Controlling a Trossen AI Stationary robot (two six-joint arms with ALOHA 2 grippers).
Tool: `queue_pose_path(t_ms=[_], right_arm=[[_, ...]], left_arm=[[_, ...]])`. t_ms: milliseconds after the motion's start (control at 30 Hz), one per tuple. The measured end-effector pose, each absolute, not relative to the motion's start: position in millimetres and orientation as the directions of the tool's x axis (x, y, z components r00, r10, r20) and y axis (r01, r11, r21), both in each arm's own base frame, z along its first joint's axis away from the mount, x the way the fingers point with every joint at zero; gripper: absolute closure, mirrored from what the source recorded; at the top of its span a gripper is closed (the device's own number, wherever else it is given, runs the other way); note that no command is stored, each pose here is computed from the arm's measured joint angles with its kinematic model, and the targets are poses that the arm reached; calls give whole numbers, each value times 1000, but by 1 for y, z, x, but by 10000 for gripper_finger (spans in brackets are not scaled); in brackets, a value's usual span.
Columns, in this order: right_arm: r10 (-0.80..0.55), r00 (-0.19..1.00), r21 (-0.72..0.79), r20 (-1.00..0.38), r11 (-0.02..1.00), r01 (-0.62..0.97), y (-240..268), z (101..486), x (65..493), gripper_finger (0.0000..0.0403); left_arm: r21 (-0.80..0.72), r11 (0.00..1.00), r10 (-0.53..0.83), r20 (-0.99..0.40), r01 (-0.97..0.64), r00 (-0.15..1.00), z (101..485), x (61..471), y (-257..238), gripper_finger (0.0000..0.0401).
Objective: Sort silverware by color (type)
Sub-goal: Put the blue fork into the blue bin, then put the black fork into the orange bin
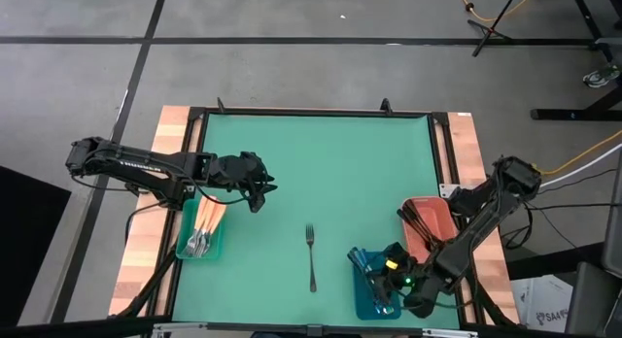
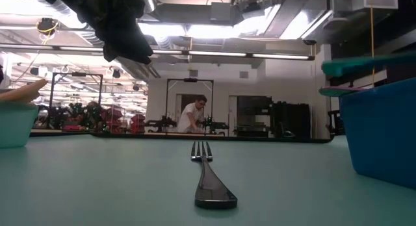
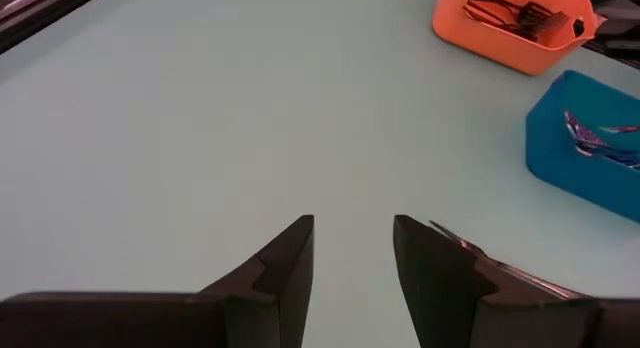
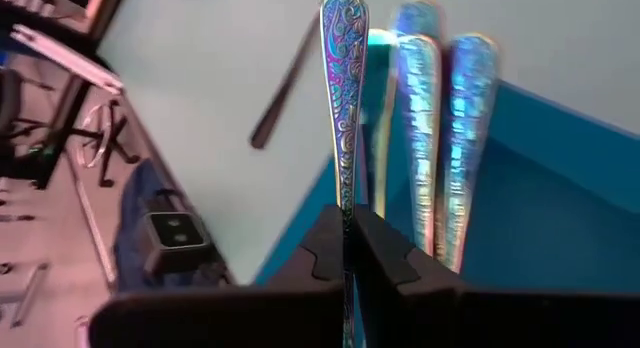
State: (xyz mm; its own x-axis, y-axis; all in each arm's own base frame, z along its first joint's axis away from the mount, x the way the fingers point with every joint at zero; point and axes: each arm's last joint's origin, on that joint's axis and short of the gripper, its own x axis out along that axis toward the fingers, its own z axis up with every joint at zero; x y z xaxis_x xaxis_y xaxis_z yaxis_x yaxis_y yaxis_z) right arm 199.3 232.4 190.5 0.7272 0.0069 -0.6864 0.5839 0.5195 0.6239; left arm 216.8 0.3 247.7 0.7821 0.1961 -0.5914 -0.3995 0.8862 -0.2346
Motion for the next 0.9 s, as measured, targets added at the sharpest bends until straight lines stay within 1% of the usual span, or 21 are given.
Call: queue_pose_path(t_ms=[133, 567, 733, 900], right_arm=[[-12, 706, 605, -708, 506, 615, 231, 187, 198, 403], [33, 664, 584, -747, 510, 631, 232, 185, 196, 400], [32, 663, 582, -748, 512, 632, 231, 185, 196, 381], [32, 663, 582, -748, 513, 632, 231, 185, 196, 348]], left_arm=[[-235, 886, 196, -591, -399, 782, 248, 217, 0, 268], [-235, 886, 196, -592, -400, 782, 248, 217, 0, 268], [-235, 886, 196, -591, -399, 782, 248, 217, 0, 268], [-235, 886, 196, -591, -399, 782, 248, 217, 0, 268]])
